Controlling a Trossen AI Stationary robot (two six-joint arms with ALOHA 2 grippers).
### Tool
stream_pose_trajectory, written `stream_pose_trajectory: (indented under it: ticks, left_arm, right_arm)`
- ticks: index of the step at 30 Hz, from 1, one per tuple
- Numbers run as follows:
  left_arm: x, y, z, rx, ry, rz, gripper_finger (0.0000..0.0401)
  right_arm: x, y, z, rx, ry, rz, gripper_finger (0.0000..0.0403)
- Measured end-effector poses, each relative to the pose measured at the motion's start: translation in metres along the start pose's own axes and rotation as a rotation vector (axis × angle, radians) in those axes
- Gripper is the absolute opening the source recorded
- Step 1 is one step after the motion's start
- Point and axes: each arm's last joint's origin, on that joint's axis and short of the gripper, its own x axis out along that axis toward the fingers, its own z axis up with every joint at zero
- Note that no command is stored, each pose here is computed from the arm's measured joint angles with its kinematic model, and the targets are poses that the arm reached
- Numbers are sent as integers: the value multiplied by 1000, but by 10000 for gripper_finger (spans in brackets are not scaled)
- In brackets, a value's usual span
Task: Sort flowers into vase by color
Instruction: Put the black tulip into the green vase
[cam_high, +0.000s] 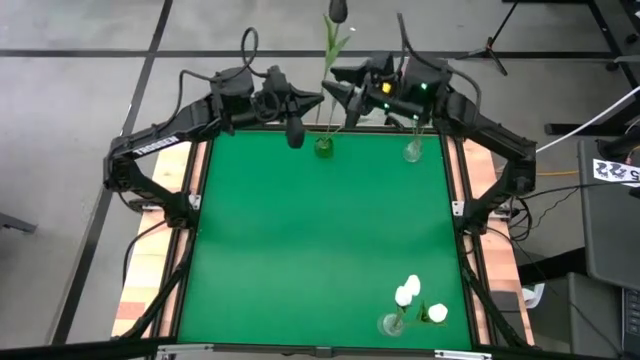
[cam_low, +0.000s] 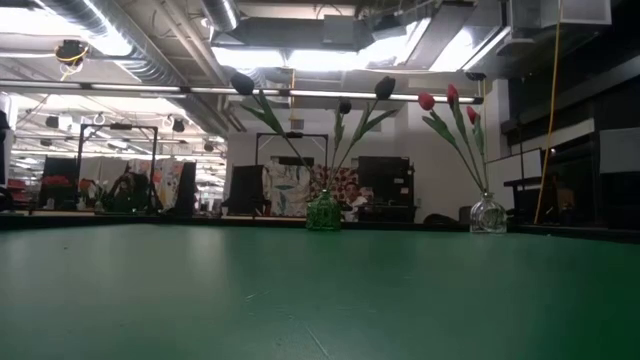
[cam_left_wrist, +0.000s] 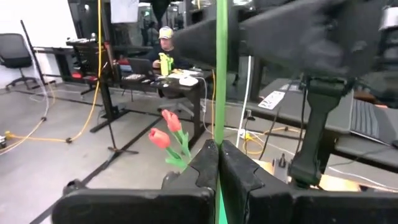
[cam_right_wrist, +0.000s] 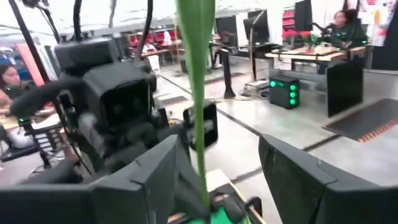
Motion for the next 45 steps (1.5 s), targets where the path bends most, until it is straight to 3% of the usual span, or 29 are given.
stream_pose_trajectory:
  ticks: [7,12,18,23,25,34,37,41,45]
  left_arm:
    - [13,10,-3,-26,-29,10,2]
    - [14,16,-4,-13,-24,25,2]
    - [14,28,-4,-3,-22,-1,3]
    - [14,41,-7,-8,4,-6,5]
    - [13,46,-7,-6,11,7,10]
    - [9,55,-21,150,166,25,96]
    - [2,61,-28,219,270,79,133]
    - [-30,73,-20,284,334,196,169]
    - [-73,88,-3,198,277,309,181]
  right_arm:
    - [23,-31,-15,45,71,54,221]
    - [26,-33,-14,23,36,47,208]
    - [26,-36,-6,-10,-37,37,137]
    - [29,-38,-8,-14,-43,9,36]
    - [33,-38,-10,-31,-46,6,13]
    - [54,-44,-28,-11,-20,-49,9]
    - [56,-46,-32,-19,-7,-121,6]
    - [56,-48,-35,-40,17,-161,6]
    - [60,-51,-50,-51,59,-207,4]
